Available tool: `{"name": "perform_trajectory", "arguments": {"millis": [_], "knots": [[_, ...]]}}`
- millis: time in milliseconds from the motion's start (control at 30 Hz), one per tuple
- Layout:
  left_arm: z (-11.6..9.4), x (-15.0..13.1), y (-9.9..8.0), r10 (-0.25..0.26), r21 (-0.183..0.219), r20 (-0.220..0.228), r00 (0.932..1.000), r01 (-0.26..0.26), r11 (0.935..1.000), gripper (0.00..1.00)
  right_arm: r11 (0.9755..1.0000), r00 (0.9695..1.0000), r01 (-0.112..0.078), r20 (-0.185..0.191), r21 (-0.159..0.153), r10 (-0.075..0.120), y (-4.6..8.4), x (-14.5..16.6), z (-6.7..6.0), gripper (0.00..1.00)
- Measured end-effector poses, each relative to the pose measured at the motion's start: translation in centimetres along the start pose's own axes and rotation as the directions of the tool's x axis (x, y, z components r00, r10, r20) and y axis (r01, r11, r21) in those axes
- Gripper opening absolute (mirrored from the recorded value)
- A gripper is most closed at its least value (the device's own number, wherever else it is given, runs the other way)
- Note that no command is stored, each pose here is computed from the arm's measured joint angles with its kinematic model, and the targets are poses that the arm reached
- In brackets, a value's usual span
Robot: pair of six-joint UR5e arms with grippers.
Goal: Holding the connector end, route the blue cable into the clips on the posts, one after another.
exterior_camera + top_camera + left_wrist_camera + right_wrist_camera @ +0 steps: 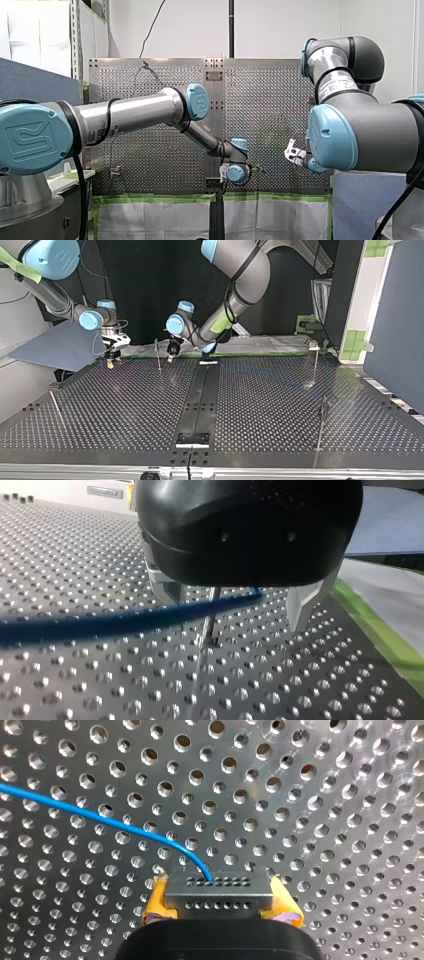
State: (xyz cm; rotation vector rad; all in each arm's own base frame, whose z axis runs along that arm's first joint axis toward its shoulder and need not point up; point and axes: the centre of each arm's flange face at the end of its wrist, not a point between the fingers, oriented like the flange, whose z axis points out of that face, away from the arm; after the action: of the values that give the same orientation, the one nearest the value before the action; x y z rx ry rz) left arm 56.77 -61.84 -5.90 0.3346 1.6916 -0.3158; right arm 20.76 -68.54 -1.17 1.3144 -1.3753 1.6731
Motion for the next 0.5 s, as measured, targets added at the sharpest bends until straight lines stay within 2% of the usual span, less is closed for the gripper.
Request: {"name": "perform_trajectory", "arguments": {"millis": [133,333,500], "knots": [[-0.6,-0.2,-0.7,0.041,0.008,-0.02,0.999,-0.041,0.9991,1.0,1.0,1.0,-0.001,0.005,-0.004,0.001,0.2,0.0,-0.1,0.0],[-1.3,-0.6,-1.3,0.075,0.018,-0.056,0.9956,-0.074,0.9971,1.0,1.0,0.9999,-0.003,0.014,-0.009,0.003,0.3,-0.1,-0.2,0.0],[-2.5,0.2,-1.8,0.117,0.033,-0.108,0.9872,-0.115,0.9929,1.0,0.9999,0.9997,-0.005,0.024,-0.014,0.005,0.4,-0.1,-0.3,0.0]]}}
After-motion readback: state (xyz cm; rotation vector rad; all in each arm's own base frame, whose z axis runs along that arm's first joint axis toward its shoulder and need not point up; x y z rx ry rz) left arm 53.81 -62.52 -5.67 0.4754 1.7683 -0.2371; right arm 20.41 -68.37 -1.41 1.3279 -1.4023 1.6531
